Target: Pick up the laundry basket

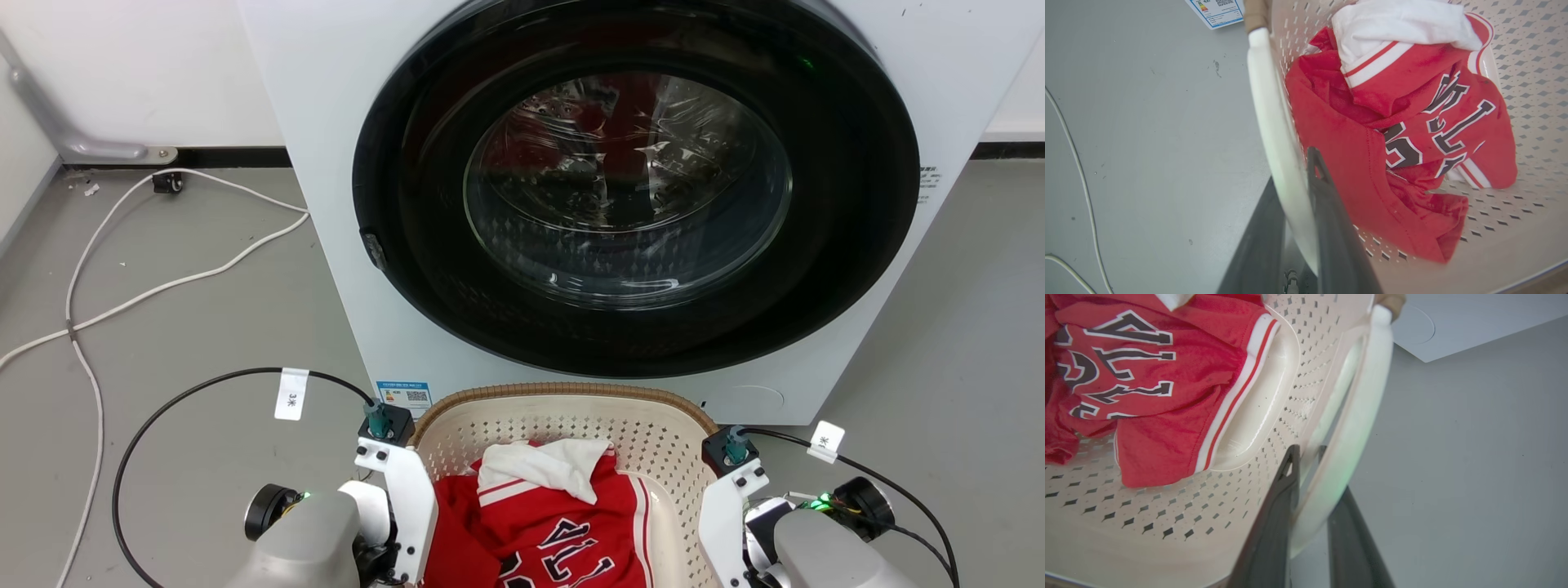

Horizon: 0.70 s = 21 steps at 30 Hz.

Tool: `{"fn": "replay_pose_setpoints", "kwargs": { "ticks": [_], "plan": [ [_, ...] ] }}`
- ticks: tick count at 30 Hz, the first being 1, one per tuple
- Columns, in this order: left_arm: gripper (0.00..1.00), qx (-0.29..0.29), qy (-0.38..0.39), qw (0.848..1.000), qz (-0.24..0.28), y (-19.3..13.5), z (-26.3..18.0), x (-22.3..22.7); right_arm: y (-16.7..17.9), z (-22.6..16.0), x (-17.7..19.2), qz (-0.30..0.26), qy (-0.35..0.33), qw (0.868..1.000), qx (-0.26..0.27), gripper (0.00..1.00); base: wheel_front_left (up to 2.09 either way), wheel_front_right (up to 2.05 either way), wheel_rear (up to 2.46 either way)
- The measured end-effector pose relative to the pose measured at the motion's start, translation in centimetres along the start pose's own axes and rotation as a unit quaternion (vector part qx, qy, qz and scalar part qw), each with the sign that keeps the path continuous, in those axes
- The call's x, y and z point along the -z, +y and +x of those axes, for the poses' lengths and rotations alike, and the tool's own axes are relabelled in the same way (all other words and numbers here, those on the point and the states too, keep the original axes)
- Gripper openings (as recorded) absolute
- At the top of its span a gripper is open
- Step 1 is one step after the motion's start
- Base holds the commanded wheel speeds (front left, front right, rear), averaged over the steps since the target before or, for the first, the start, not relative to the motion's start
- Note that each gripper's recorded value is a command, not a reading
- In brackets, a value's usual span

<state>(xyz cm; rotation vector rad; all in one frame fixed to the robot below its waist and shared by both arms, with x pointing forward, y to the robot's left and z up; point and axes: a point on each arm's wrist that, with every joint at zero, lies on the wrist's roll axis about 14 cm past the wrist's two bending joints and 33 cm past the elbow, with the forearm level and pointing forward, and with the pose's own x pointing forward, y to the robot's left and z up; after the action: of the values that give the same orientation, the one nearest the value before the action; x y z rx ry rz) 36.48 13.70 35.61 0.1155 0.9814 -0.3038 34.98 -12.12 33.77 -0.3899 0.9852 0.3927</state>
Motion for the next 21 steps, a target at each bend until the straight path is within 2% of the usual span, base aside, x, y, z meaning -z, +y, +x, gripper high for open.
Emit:
{"fn": "replay_pose_setpoints", "kwargs": {
  "ticks": [21],
  "plan": [
    [0.0,0.004,0.008,1.0,0.006,-0.15,0.27,0.34,0.08,0.12,0.39,0.001,0.009,1.0,-0.003,0.0,0.0,0.0,0.0]
  ]
}}
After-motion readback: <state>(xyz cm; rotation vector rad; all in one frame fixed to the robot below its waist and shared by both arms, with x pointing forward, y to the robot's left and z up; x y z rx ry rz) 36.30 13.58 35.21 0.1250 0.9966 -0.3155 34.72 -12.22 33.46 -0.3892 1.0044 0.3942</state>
